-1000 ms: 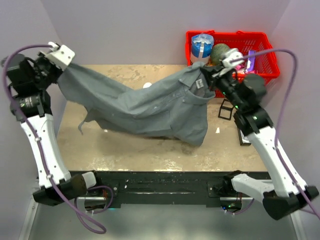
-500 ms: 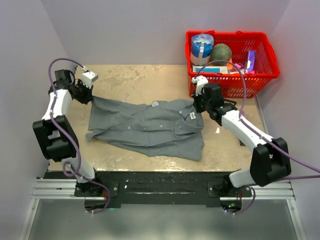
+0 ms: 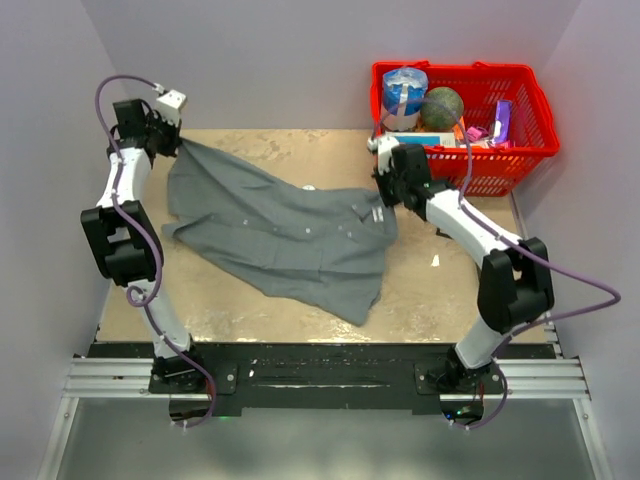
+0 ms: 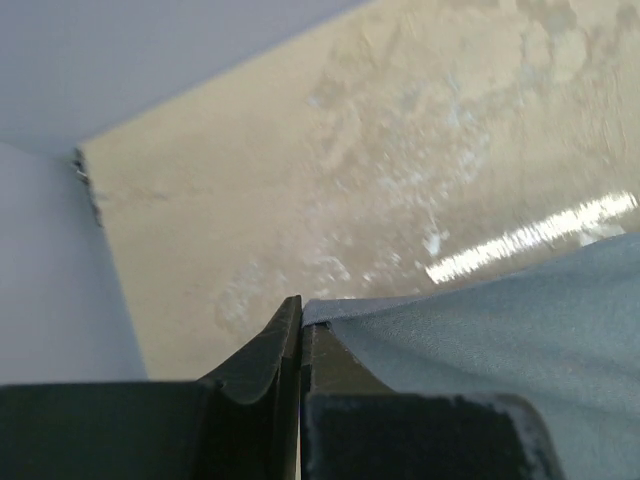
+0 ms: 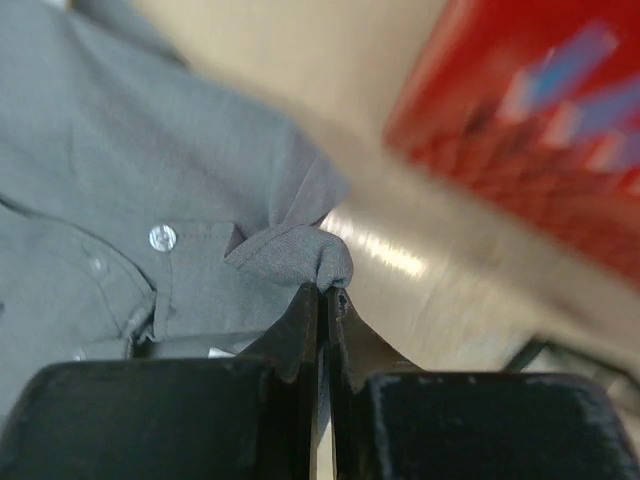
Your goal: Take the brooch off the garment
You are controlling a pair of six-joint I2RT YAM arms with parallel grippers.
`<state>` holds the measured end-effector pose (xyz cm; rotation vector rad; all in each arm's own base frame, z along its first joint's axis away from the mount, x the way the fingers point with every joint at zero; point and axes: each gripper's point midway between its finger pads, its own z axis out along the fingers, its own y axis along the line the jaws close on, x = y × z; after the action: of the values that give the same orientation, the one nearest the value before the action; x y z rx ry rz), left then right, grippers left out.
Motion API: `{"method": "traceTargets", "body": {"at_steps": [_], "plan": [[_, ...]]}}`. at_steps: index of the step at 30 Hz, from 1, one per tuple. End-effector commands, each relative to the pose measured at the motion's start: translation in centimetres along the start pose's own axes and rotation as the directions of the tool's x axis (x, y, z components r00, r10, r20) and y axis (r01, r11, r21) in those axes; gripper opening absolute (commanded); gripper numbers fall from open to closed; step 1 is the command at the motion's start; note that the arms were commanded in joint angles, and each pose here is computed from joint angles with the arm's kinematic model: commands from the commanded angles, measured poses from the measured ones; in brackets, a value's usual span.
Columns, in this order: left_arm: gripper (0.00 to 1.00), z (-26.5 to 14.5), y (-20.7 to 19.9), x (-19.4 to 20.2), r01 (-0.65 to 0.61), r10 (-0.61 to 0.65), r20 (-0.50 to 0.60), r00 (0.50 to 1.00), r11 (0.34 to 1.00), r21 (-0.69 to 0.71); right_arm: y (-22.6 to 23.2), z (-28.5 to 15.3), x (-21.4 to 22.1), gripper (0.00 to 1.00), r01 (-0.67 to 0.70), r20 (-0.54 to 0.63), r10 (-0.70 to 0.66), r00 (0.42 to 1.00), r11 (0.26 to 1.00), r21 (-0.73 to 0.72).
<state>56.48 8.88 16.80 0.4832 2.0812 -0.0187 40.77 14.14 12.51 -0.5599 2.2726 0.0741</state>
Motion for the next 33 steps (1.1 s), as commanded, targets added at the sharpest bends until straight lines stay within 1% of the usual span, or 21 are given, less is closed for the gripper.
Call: {"method": "traceTargets", "body": {"at_steps": [1, 2, 3, 4, 8, 9, 10, 11, 12, 14, 15, 16, 18, 19, 21, 22, 24, 26, 27, 30, 33], "plan": [[0.00, -1.8, 4.9, -7.6, -0.060, 0.092, 0.174, 0.981, 0.982, -0.181, -1.8, -0.1, -11.9, 0.00, 0.045, 0.262, -0.056, 0.964, 0.998, 0.046], [0.01, -1.6, 5.0, -7.1, -0.055, 0.085, 0.157, 0.984, 0.981, -0.188, -2.0, 0.7, -12.1, 0.00, 0.053, 0.247, -0.064, 0.967, 0.997, 0.050], [0.09, -1.3, 4.7, -6.2, -0.048, 0.071, 0.129, 0.989, 0.983, -0.175, -1.9, 1.2, -11.8, 0.00, 0.065, 0.236, -0.075, 0.969, 0.997, 0.051], [0.29, -1.0, 4.5, -5.3, -0.042, 0.060, 0.109, 0.992, 0.986, -0.163, -1.8, 1.7, -10.9, 0.00, 0.076, 0.213, -0.085, 0.973, 0.996, 0.048], [0.50, -2.6, 2.1, -4.0, 0.020, -0.009, 0.094, 0.996, 0.993, -0.116, -0.9, 3.3, -6.2, 0.01, 0.071, 0.118, -0.072, 0.990, 0.997, 0.014], [0.55, -3.3, 1.7, -3.9, 0.024, -0.013, 0.099, 0.995, 0.993, -0.116, -0.8, 3.0, -5.7, 0.10, 0.063, 0.117, -0.063, 0.991, 0.998, 0.010], [0.67, -4.6, 0.7, -3.2, 0.026, -0.016, 0.089, 0.996, 0.993, -0.111, -0.5, 3.0, -4.8, 0.21, 0.049, 0.106, -0.049, 0.993, 0.999, 0.003], [0.69, -5.4, 0.3, -2.8, 0.025, -0.016, 0.082, 0.997, 0.994, -0.111, -0.4, 2.6, -4.9, 0.31, 0.042, 0.114, -0.041, 0.993, 0.999, 0.001], [0.70, -6.2, -0.3, -1.7, 0.026, -0.021, 0.051, 0.999, 0.994, -0.106, -0.4, 2.2, -5.2, 0.51, 0.036, 0.124, -0.035, 0.992, 0.999, -0.003], [0.70, -8.6, -1.3, 0.2, 0.058, -0.057, 0.015, 0.998, 0.993, -0.102, -0.6, 0.1, -6.7, 0.62, 0.032, 0.163, -0.031, 0.986, 0.999, -0.001], [0.70, -10.3, -1.9, 0.7, 0.079, -0.079, 0.005, 0.997, 0.992, -0.100, -0.5, -0.7, -7.2, 0.63, 0.039, 0.177, -0.037, 0.983, 0.999, -0.010], [0.70, -10.8, -2.5, 3.2, 0.114, -0.118, -0.040, 0.992, 0.989, -0.097, -0.2, -2.2, -8.3, 0.63, 0.079, 0.222, -0.070, 0.973, 0.996, -0.033], [0.70, -12.4, -3.2, 4.4, 0.135, -0.141, -0.059, 0.988, 0.986, -0.100, 0.6, -3.6, -8.1, 0.64, 0.124, 0.237, -0.107, 0.966, 0.990, -0.060], [0.71, -12.4, -3.9, 6.3, 0.151, -0.160, -0.095, 0.983, 0.984, -0.096, 1.1, -4.4, -7.4, 0.64, 0.154, 0.245, -0.131, 0.961, 0.985, -0.078], [0.71, -12.3, -4.3, 7.6, 0.160, -0.171, -0.118, 0.978, 0.982, -0.098, 2.3, -4.8, -6.4, 0.65, 0.205, 0.255, -0.171, 0.952, 0.972, -0.111], [0.73, -11.9, -4.5, 8.8, 0.178, -0.191, -0.141, 0.971, 0.979, -0.102, 3.0, -4.5, -4.7, 0.65, 0.257, 0.236, -0.221, 0.946, 0.957, -0.133], [0.74, -10.3, -5.0, 11.2, 0.243, -0.257, -0.206, 0.944, 0.966, -0.091, 6.3, -5.2, -3.4, 0.63, 0.367, 0.267, -0.304, 0.915, 0.901, -0.233], [0.95, -9.1, -5.3, 11.7, 0.279, -0.285, -0.223, 0.932, 0.959, -0.059, 9.9, -5.5, -0.8, 0.63, 0.522, 0.289, -0.443, 0.848, 0.790, -0.321], [0.99, -8.2, -5.5, 12.4, 0.304, -0.306, -0.234, 0.923, 0.952, -0.045, 10.9, -5.5, 0.1, 0.63, 0.561, 0.297, -0.480, 0.825, 0.754, -0.342], [0.99, -6.8, -5.8, 12.0, 0.325, -0.319, -0.181, 0.930, 0.946, 0.006, 13.3, -4.9, 2.7, 0.66, 0.670, 0.327, -0.585, 0.742, 0.634, -0.385], [0.98, -5.9, -6.2, 12.1, 0.362, -0.350, -0.181, 0.919, 0.932, 0.034, 14.2, -4.0, 4.4, 0.68, 0.712, 0.331, -0.635, 0.698, 0.565, -0.417]]}}
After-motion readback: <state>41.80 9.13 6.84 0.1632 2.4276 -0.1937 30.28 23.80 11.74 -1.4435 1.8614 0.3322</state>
